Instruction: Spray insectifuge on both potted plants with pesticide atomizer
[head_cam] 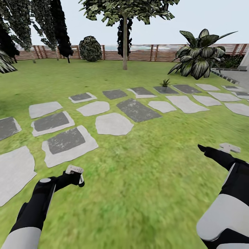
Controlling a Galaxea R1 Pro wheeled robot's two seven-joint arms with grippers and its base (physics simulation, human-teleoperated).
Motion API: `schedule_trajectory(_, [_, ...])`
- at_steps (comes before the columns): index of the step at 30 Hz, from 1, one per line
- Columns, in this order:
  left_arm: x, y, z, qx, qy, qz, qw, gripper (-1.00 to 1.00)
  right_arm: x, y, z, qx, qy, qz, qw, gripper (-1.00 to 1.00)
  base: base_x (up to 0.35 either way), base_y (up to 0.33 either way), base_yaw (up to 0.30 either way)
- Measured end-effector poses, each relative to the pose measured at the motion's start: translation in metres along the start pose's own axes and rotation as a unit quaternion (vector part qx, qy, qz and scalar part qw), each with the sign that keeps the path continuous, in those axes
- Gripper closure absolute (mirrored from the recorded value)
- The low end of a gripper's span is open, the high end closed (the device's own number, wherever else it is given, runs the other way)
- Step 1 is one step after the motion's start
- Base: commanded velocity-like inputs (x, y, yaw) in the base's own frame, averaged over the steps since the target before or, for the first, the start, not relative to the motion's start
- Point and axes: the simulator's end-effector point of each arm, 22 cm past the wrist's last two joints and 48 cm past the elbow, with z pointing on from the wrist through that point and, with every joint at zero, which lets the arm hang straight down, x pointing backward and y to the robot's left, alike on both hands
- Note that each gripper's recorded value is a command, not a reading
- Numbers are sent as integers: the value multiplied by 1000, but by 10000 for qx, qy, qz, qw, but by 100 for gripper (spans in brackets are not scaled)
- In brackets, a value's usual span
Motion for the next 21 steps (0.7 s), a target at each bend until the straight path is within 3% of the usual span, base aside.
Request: schedule_trajectory(21, [0, 0, 0, 0, 2, -1, 10000, 100, 0, 0, 0, -5, 0, 2, 10000, -100, 339, -83, 0])
